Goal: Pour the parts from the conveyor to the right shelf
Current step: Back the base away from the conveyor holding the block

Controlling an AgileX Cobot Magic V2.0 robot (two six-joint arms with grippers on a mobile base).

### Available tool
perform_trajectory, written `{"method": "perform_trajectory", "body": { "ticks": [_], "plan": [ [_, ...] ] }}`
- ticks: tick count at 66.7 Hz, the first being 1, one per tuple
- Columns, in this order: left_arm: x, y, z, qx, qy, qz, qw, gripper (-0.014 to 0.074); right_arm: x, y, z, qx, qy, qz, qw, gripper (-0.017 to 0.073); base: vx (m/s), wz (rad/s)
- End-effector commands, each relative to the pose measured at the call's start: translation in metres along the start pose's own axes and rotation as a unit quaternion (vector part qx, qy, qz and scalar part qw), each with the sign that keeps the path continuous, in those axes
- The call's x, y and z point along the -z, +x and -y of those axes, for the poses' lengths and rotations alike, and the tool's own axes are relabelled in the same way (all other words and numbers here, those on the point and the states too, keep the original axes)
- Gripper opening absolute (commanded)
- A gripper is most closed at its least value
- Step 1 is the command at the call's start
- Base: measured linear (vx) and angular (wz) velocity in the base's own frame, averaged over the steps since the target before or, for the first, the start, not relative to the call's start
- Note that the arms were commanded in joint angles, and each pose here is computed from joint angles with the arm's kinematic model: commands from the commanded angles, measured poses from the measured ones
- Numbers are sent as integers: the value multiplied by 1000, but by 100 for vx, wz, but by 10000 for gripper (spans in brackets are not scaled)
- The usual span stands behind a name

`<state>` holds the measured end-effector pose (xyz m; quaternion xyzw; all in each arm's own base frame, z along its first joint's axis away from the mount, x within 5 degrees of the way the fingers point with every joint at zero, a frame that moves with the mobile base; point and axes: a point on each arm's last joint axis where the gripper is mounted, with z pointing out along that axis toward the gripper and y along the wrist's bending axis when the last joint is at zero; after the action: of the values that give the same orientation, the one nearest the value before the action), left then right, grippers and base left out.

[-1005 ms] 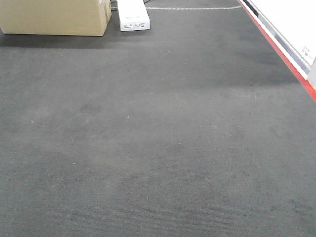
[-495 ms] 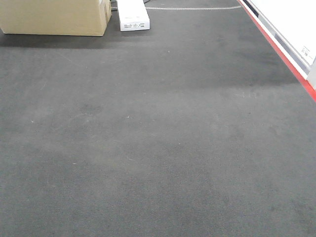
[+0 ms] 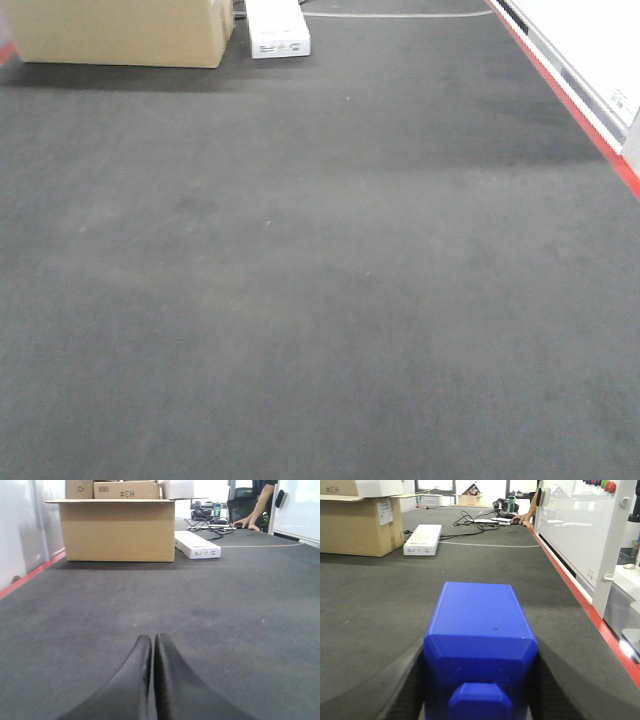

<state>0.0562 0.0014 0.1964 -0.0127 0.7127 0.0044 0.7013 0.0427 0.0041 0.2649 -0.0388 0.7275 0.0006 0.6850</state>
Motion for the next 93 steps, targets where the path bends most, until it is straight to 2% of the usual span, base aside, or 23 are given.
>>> {"method": "perform_trajectory", "body": {
  "ticks": [1,93],
  "plan": [
    [2,-13,1,7,5,49,999,-6,1,-15,2,1,6,48,999,-2,-17,10],
    [2,-13,1,7,5,49,999,-6,1,-15,2,1,6,48,999,-2,-35,2]
  ]
}}
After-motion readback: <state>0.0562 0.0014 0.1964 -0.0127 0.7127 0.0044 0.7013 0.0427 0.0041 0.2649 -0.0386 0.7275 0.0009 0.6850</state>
